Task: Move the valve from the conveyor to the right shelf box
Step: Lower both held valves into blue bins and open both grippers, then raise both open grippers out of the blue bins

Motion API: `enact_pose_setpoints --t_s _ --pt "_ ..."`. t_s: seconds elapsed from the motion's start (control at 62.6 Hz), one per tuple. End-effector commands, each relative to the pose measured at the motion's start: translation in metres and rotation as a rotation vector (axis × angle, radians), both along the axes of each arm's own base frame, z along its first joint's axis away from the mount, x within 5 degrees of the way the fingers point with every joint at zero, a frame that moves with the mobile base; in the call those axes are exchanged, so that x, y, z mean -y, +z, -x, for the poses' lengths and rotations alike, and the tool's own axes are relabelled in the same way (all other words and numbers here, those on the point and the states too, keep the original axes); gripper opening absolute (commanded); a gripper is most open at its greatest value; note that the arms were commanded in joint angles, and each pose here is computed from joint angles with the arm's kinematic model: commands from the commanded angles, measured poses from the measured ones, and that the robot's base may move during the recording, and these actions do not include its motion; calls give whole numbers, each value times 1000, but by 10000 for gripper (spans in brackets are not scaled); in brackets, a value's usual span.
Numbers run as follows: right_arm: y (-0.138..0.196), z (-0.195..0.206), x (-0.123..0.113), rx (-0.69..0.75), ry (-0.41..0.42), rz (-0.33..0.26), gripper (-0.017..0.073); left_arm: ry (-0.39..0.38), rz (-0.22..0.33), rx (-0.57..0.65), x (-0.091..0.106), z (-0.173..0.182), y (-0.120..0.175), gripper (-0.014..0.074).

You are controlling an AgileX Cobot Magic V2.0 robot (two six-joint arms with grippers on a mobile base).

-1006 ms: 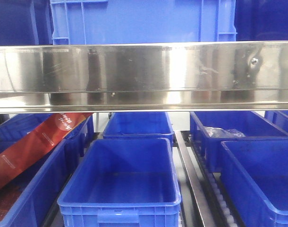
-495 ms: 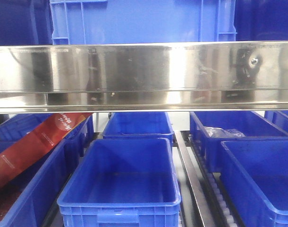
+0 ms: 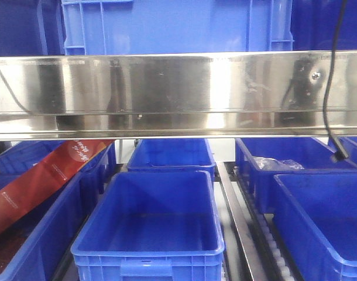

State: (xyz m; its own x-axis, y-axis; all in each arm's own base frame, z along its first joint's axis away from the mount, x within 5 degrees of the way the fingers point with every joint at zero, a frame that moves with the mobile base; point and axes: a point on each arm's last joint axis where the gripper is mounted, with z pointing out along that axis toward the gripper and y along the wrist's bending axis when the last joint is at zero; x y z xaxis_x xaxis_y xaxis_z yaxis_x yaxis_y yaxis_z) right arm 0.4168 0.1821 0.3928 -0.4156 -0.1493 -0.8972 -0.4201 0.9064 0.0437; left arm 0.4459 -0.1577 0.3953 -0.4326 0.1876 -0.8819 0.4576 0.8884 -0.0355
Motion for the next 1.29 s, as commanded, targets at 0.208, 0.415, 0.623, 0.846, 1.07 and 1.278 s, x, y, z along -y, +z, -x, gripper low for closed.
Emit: enact_pose_setpoints --t_s 0.208,0.415,0.623,0.846,1.07,1.278 --pt "12 3 0 38 6 -27 369 -17 3 -25 2 2 1 213" --pt "24 11 3 56 7 -34 538 1 37 -23 2 3 7 613" --pt "60 37 14 116 10 -59 533 -35 31 -4 0 18 44 435" --pt "113 86 35 209 14 -97 214 -82 0 72 -14 65 113 101" --pt "143 127 59 226 2 -95 -157 -11 89 209 -38 98 161 -111" --pt "120 132 83 196 -70 -75 -158 21 111 170 -43 93 157 -111"
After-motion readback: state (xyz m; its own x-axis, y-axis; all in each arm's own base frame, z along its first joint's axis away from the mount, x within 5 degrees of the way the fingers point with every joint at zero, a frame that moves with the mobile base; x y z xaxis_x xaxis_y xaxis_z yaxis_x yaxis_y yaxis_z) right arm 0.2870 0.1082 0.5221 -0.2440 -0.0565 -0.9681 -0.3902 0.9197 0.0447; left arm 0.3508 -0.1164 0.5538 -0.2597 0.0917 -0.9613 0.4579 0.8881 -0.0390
